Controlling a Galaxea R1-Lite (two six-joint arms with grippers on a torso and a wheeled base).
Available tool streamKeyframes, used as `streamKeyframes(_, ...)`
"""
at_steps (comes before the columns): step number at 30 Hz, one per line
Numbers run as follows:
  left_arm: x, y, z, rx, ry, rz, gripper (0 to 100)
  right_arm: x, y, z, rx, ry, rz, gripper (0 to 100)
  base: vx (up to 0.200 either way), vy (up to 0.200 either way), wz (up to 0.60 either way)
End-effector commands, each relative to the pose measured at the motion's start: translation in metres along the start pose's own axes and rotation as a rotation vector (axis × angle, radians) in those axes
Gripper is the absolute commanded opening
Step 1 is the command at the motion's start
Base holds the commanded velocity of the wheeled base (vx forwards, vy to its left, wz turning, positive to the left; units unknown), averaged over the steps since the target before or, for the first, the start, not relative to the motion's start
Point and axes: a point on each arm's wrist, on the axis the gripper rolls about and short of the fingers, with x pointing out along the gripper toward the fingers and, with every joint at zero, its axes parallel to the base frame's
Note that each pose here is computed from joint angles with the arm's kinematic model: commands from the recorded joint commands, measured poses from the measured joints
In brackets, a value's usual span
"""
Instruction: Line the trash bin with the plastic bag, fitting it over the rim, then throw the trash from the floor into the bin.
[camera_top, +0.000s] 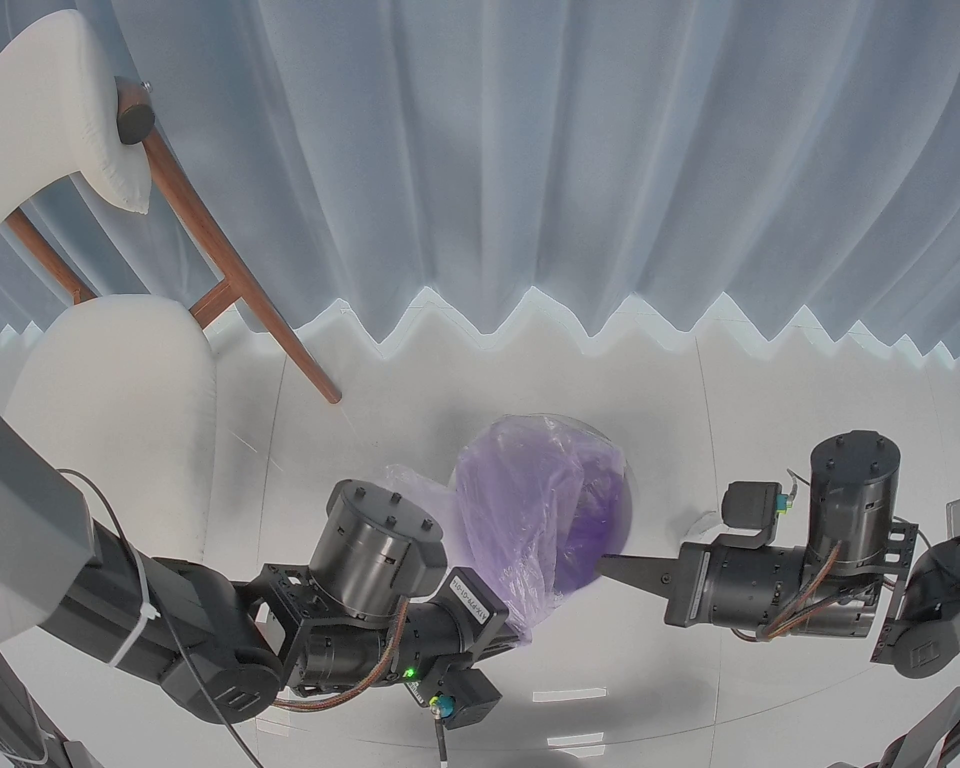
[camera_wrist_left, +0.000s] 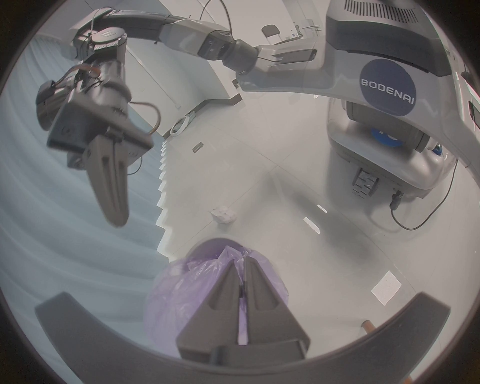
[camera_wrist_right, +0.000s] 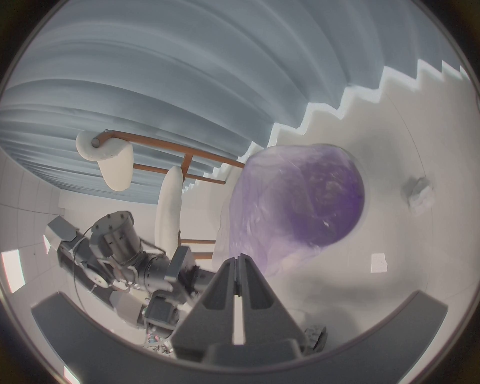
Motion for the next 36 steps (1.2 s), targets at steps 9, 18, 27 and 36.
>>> streamKeyframes(9, 0.001, -0.023, 0.008, 0.016, -0.025, -0.077, 0, 0.05, -0.039, -0.03, -0.113, -0.043, -0.219, 100, 0.0, 0.0, 0.0)
streamKeyframes(18, 0.0, -0.023, 0.007, 0.012, -0.025, -0.077, 0, 0.056, -0.038, -0.031, -0.137, -0.086, -0.216, 100, 0.0, 0.0, 0.0)
streamKeyframes(27, 0.001, -0.022, 0.007, 0.011, -0.023, -0.076, 0, 0.057, -0.026, -0.027, -0.15, -0.15, -0.143, 100, 0.0, 0.0, 0.0)
streamKeyframes(36, 0.006, -0.024, 0.007, 0.009, -0.025, -0.088, 0, 0.06, -0.019, -0.03, -0.162, -0.171, -0.095, 100, 0.0, 0.0, 0.0)
